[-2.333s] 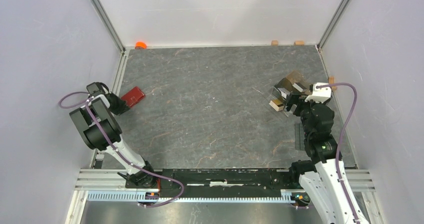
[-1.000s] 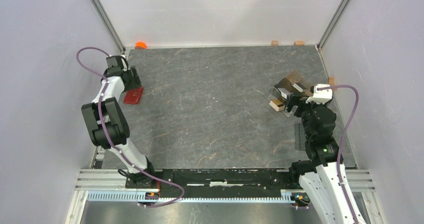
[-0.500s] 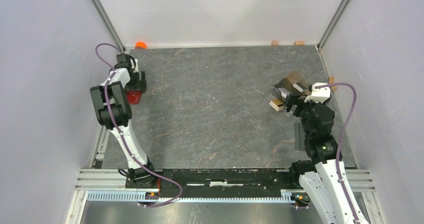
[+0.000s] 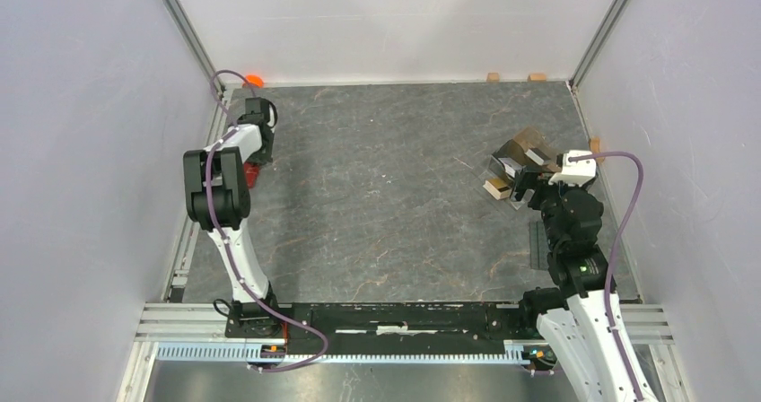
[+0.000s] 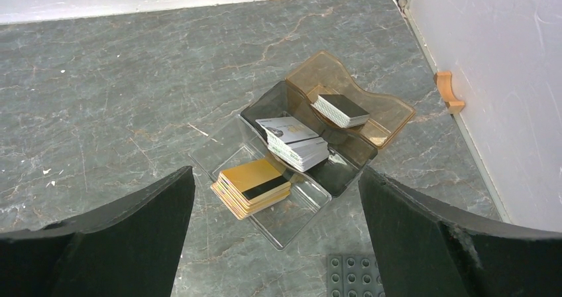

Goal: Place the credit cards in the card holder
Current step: Move the card holder to the center of the board.

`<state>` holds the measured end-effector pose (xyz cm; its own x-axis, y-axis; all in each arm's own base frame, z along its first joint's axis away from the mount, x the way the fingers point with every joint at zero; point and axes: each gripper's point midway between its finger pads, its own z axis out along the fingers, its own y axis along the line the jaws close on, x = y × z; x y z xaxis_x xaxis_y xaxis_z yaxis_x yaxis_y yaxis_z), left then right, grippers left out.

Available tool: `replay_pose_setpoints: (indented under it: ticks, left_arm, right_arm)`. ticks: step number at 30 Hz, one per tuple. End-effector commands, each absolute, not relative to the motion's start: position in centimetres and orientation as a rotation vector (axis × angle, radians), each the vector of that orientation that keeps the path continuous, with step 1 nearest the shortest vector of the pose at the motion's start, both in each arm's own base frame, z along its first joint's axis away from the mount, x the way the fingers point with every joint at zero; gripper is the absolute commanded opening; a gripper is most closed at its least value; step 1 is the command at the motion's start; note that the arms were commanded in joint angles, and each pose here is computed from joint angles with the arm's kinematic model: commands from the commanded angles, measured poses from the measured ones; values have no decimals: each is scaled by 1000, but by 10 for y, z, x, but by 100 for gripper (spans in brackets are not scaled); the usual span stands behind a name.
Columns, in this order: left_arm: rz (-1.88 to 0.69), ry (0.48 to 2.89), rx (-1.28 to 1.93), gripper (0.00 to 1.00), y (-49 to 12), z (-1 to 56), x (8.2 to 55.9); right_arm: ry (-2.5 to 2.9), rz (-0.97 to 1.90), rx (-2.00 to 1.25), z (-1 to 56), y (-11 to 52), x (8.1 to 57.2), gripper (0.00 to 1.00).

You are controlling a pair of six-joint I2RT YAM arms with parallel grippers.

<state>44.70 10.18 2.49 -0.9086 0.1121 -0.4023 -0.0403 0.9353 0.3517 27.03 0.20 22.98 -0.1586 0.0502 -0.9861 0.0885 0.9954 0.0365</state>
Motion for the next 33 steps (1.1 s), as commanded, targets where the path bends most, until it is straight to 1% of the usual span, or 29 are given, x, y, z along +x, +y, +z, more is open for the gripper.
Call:
replay_pose_setpoints:
  ticks: [1,2,3,5,7,13,15,19,23,29,33]
  left_arm:
    - [556,2720,125,9,85,19,415]
    - [564,2700,122,4,81,25,415]
    - [564,2683,121,2,77,31,415]
    - [588,2653,79,2,79,43,412]
    - [573,2618,85,2,62,53,411]
    - [381,2571,132,2,2,83,401]
    - [279,2562,148,2,-24,93,396]
    - [-130,2525,145,2,-86,125,380]
    - [-518,2503,263,2,-150,142,346]
    - [-1137,2581,498,2,-240,137,265]
    - [-1526,2647,579,2,-280,131,217]
  right_arm:
    - [1659,-43,115,256,-2,268,98]
    - [1655,-44,117,257,-2,267,98]
    - [1652,-43,117,258,-2,267,98]
    - [1648,-44,119,258,-3,265,98]
    - [1646,-41,120,258,-2,265,98]
    - [1642,-36,122,258,-2,264,98]
    - [1642,-33,116,259,-1,264,98]
    - [1641,12,53,261,10,267,98]
    - [1649,121,-85,258,38,272,98]
    - [1735,385,-314,239,91,271,98]
    - [1816,680,-434,214,134,258,98]
